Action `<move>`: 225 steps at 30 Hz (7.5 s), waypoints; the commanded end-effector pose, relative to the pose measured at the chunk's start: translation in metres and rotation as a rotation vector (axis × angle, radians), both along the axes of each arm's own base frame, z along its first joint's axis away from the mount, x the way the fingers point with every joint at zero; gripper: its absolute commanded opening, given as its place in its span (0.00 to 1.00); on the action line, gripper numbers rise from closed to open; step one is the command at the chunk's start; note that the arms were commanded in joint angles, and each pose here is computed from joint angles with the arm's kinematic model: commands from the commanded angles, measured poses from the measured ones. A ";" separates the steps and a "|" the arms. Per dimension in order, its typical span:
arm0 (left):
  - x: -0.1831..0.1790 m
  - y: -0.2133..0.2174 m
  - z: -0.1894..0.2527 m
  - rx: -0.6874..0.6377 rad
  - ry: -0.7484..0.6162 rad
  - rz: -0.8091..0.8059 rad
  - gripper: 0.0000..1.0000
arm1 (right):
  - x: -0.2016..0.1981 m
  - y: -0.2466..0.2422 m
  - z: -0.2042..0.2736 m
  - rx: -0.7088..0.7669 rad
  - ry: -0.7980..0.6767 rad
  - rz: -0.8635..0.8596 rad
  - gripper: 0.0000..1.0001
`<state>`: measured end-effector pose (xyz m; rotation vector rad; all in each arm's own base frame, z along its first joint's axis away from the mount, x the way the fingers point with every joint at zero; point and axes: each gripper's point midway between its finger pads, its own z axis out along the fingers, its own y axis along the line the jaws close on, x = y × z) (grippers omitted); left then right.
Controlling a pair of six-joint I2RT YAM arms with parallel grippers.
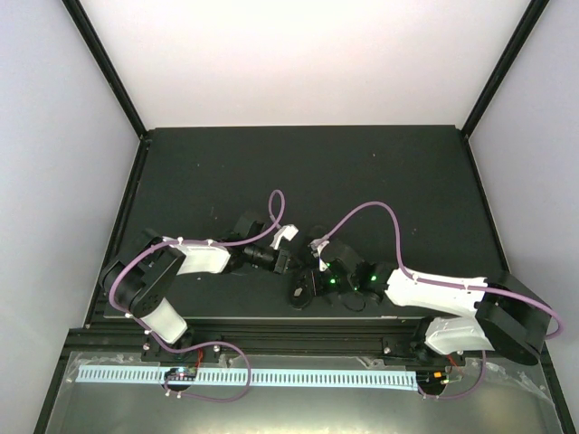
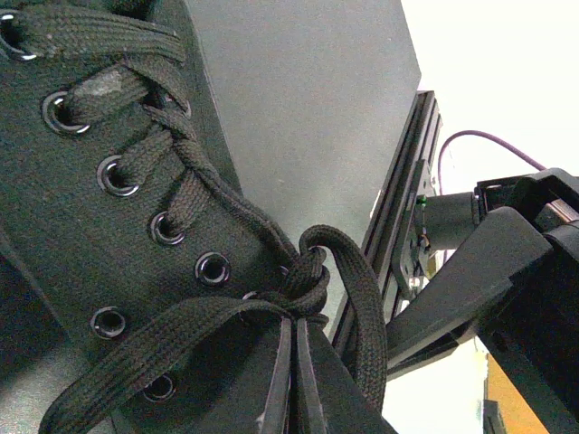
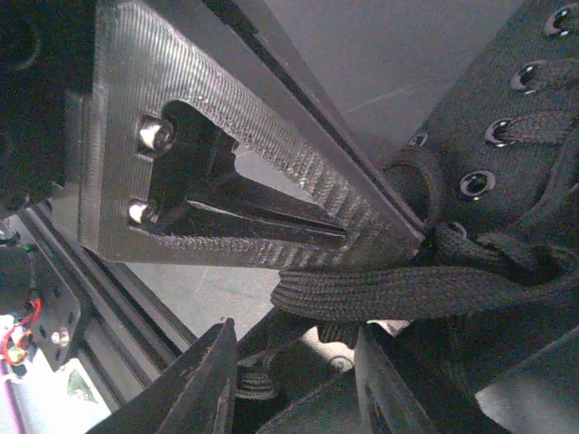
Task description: Tie the shoes
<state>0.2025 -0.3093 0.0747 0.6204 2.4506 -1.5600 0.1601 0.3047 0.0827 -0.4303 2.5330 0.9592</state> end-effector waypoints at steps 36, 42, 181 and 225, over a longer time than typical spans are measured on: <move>0.023 0.032 0.001 0.032 -0.073 0.104 0.02 | 0.004 -0.072 -0.014 -0.245 -0.033 -0.194 0.02; 0.026 0.040 -0.006 0.049 -0.068 0.123 0.02 | 0.000 -0.077 -0.020 -0.258 -0.019 -0.195 0.02; 0.021 0.036 0.003 0.018 -0.129 0.026 0.34 | 0.034 -0.068 -0.005 0.326 0.218 -0.281 0.02; 0.031 -0.001 0.035 -0.020 -0.258 -0.004 0.53 | 0.067 -0.142 -0.021 0.242 0.157 -0.472 0.02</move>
